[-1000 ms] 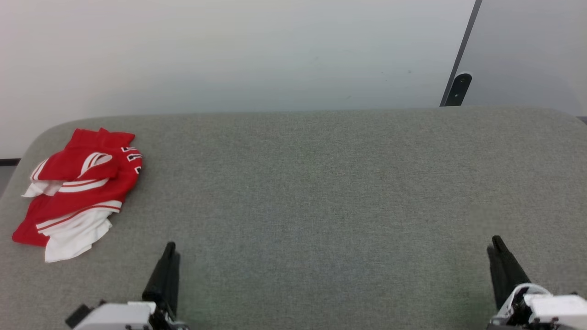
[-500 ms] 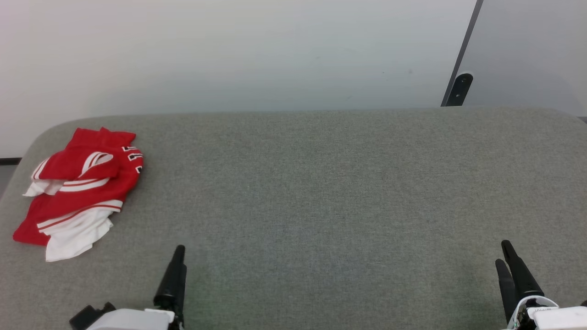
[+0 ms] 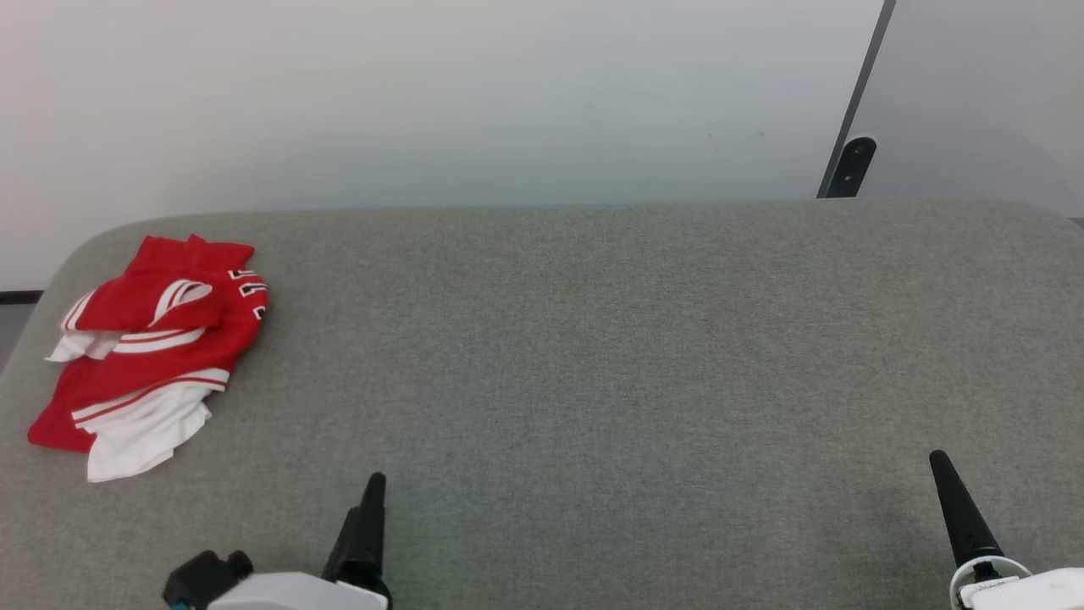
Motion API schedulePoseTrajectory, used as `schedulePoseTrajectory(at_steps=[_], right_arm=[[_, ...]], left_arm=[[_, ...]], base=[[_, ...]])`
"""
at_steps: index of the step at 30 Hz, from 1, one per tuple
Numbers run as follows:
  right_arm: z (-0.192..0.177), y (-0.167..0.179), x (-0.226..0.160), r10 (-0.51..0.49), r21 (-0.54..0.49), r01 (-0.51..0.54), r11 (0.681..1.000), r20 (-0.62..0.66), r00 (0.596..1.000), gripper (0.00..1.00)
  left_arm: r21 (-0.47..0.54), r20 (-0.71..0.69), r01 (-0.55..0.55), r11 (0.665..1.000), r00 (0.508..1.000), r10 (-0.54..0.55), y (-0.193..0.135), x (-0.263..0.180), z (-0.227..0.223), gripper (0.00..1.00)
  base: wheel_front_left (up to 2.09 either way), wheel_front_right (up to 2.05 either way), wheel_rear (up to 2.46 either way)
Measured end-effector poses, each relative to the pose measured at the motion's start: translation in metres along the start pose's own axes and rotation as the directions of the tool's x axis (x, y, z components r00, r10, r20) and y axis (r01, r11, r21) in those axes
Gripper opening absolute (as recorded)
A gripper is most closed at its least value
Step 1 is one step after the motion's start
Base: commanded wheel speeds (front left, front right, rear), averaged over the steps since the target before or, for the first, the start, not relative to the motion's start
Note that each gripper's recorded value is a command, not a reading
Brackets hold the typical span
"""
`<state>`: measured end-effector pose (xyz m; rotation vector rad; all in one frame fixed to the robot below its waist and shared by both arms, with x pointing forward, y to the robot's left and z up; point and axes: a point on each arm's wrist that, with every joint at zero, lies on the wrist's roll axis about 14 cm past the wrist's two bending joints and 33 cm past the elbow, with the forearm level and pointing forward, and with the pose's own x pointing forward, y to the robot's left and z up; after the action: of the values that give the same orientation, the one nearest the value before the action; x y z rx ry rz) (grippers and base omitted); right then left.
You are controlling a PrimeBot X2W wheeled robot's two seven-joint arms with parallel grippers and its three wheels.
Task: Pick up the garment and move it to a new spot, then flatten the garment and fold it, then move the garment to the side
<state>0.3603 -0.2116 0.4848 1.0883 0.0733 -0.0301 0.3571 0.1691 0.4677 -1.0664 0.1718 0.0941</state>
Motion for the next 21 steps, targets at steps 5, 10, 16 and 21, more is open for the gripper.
schedulePoseTrajectory(at_steps=[5,10,16,21], right_arm=[[-0.001,0.002,-0.001,0.010,-0.115,-0.011,0.993,-0.010,1.000,1.00],[-0.001,0.003,-0.003,0.021,-0.237,-0.026,0.971,-0.022,1.000,1.00],[-0.002,0.006,-0.006,0.037,-0.329,-0.043,0.943,-0.024,0.999,1.00],[-0.002,0.010,-0.008,0.056,-0.411,-0.064,0.909,-0.031,0.998,1.00]], left_arm=[[0.120,-0.004,-0.012,0.993,1.000,0.013,-0.001,-0.002,-0.006,1.00],[0.229,-0.006,-0.016,0.973,1.000,0.018,-0.002,-0.006,-0.012,1.00],[0.330,0.007,-0.014,0.944,1.000,0.012,-0.007,-0.008,-0.015,1.00],[0.404,0.023,-0.017,0.914,1.000,0.009,-0.010,-0.011,-0.015,1.00]], base=[[0.00,0.00,0.00],[0.00,0.00,0.00],[0.00,0.00,0.00],[0.00,0.00,0.00]])
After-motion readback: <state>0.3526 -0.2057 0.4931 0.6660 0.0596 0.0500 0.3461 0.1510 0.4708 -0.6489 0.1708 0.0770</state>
